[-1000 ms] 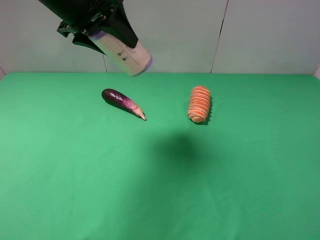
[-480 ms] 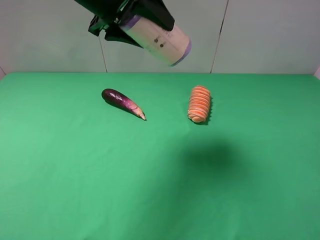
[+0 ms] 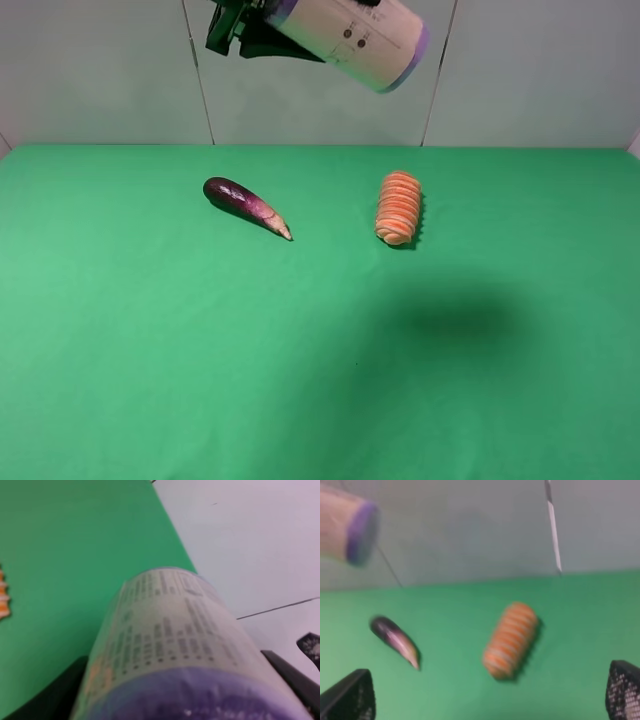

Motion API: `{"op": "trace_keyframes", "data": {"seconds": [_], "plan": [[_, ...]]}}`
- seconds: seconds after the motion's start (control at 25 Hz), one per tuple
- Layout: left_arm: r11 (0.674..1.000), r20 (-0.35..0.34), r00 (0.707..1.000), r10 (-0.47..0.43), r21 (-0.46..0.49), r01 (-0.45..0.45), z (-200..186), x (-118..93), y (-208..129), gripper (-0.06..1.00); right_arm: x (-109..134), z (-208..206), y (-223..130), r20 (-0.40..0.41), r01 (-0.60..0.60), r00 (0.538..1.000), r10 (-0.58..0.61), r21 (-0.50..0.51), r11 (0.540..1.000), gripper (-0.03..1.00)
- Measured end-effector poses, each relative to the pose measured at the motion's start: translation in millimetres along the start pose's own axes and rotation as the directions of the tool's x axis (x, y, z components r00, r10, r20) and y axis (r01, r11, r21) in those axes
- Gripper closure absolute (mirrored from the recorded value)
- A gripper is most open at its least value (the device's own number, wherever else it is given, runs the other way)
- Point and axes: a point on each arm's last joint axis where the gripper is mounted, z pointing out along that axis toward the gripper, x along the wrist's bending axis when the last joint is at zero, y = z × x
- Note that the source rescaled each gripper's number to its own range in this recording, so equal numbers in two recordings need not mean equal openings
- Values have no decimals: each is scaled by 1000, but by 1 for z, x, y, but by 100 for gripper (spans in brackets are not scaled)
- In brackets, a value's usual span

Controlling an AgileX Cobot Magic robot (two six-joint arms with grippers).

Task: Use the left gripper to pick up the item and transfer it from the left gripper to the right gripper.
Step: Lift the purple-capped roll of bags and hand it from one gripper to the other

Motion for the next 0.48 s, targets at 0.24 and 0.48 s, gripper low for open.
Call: {"op": "trace_keyframes", "data": {"seconds": [0.24,0.48], "plan": [[1000,5,1000,21,-11,-20,0,0,1,94,-3,28,9,-91,74,993,-71,37,997,-3],[999,-5,1000,23,-24,-23,1,3,0,94,-2,54,10,-158,86,985,-71,86,993,-3]]}}
